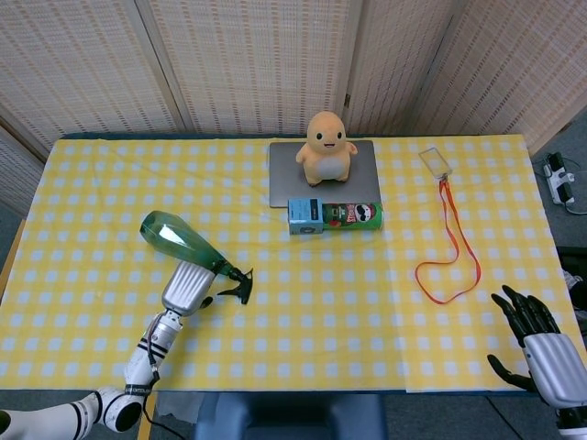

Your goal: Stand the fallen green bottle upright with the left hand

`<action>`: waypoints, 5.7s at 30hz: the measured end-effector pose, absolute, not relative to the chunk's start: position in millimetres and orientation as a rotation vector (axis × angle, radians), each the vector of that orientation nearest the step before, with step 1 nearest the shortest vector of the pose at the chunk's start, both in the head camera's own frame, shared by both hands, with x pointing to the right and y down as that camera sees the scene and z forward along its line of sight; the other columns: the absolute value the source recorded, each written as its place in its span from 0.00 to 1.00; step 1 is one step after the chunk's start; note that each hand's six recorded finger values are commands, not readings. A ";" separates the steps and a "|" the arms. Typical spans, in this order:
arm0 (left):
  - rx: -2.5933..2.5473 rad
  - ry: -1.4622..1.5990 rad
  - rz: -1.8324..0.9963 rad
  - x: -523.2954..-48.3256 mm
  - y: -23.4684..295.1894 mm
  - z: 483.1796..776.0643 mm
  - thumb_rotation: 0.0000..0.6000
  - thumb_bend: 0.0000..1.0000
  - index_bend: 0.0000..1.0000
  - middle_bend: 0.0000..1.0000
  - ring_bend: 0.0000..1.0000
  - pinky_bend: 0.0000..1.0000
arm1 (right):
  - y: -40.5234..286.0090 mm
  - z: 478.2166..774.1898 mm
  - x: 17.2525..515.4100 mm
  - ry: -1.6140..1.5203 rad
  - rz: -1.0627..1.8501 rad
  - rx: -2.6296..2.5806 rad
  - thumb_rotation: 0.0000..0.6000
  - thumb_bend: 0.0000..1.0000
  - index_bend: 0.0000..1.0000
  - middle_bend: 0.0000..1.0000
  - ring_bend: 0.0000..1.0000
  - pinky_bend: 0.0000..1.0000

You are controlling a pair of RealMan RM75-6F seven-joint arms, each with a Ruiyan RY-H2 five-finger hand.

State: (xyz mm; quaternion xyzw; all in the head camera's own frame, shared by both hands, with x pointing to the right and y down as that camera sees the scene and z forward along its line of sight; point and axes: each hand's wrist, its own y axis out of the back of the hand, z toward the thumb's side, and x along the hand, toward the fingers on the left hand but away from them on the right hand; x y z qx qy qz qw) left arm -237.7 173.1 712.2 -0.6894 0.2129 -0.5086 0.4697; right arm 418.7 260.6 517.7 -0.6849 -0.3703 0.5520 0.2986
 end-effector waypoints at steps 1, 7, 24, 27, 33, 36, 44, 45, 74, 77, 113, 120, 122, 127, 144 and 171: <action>-1.686 0.493 -1.259 -238.1 172.5 713.7 1.00 0.17 0.31 1.00 1.00 1.00 | 260.5 517.7 418.9 -0.984 1.467 -1.819 1.00 0.32 0.00 0.00 0.00 0.00; -1.676 0.457 -1.282 -236.2 162.5 716.1 1.00 0.19 0.32 1.00 1.00 1.00 | 259.1 519.6 424.8 -0.991 1.500 -1.796 1.00 0.32 0.00 0.00 0.00 0.00; -1.706 0.496 -1.263 -236.4 138.8 732.4 1.00 0.28 0.38 1.00 1.00 1.00 | 258.5 527.3 427.7 -0.974 1.549 -1.801 1.00 0.32 0.00 0.00 0.00 0.00; -1.711 0.493 -1.269 -235.5 138.0 738.9 1.00 0.28 0.38 1.00 1.00 1.00 | 257.9 526.6 429.9 -0.982 1.557 -1.794 1.00 0.32 0.00 0.00 0.00 0.00; -1.717 0.492 -1.271 -233.2 136.7 750.8 1.00 0.28 0.40 1.00 1.00 1.00 | 257.7 527.2 434.1 -0.986 1.583 -1.783 1.00 0.32 0.00 0.00 0.00 0.00; -1.714 0.499 -1.268 -232.4 135.5 755.9 1.00 0.28 0.41 1.00 1.00 1.00 | 258.6 526.4 436.1 -0.990 1.593 -1.781 1.00 0.32 0.00 0.00 0.00 0.00; -1.672 0.519 -1.250 -232.6 129.9 764.5 1.00 0.34 0.60 1.00 1.00 1.00 | 260.9 525.3 439.7 -0.992 1.612 -1.780 1.00 0.32 0.00 0.00 0.00 0.00; -1.666 0.529 -1.243 -232.6 129.1 763.9 1.00 0.34 0.64 1.00 1.00 1.00 | 261.1 525.7 439.5 -0.990 1.612 -1.783 1.00 0.32 0.00 0.00 0.00 0.00; -1.880 1.294 -0.974 -281.3 98.1 602.7 1.00 0.42 0.71 1.00 1.00 1.00 | 269.3 527.7 415.5 -0.921 1.543 -1.869 1.00 0.32 0.00 0.00 0.00 0.00; -1.915 1.329 -1.017 -299.1 94.0 578.2 1.00 0.43 0.71 1.00 1.00 1.00 | 270.4 527.3 414.9 -0.920 1.540 -1.871 1.00 0.32 0.00 0.00 0.00 0.00; -2.479 1.443 -1.516 -358.3 96.1 574.2 1.00 0.45 0.66 1.00 1.00 1.00 | 269.9 534.6 414.5 -0.911 1.561 -1.871 1.00 0.32 0.00 0.00 0.00 0.00; -2.496 1.438 -1.508 -358.6 100.5 582.0 1.00 0.44 0.66 1.00 1.00 1.00 | 270.9 533.7 414.8 -0.913 1.560 -1.867 1.00 0.32 0.00 0.00 0.00 0.00; -2.500 1.437 -1.502 -358.4 102.2 584.0 1.00 0.44 0.66 1.00 1.00 1.00 | 270.9 533.7 414.8 -0.914 1.560 -1.866 1.00 0.32 0.00 0.00 0.00 0.00; -2.495 1.461 -1.470 -360.1 103.8 588.5 1.00 0.44 0.59 1.00 1.00 1.00 | 271.3 533.9 414.5 -0.912 1.561 -1.867 1.00 0.32 0.00 0.00 0.00 0.00; -2.503 1.483 -1.439 -366.0 102.6 588.9 1.00 0.25 0.18 1.00 1.00 1.00 | 271.4 530.6 415.1 -0.925 1.554 -1.855 1.00 0.32 0.00 0.00 0.00 0.00; -2.381 1.392 -1.413 -421.3 134.2 583.9 1.00 0.19 0.12 0.73 0.67 0.81 | 271.0 528.4 415.8 -0.929 1.549 -1.852 1.00 0.32 0.00 0.00 0.00 0.00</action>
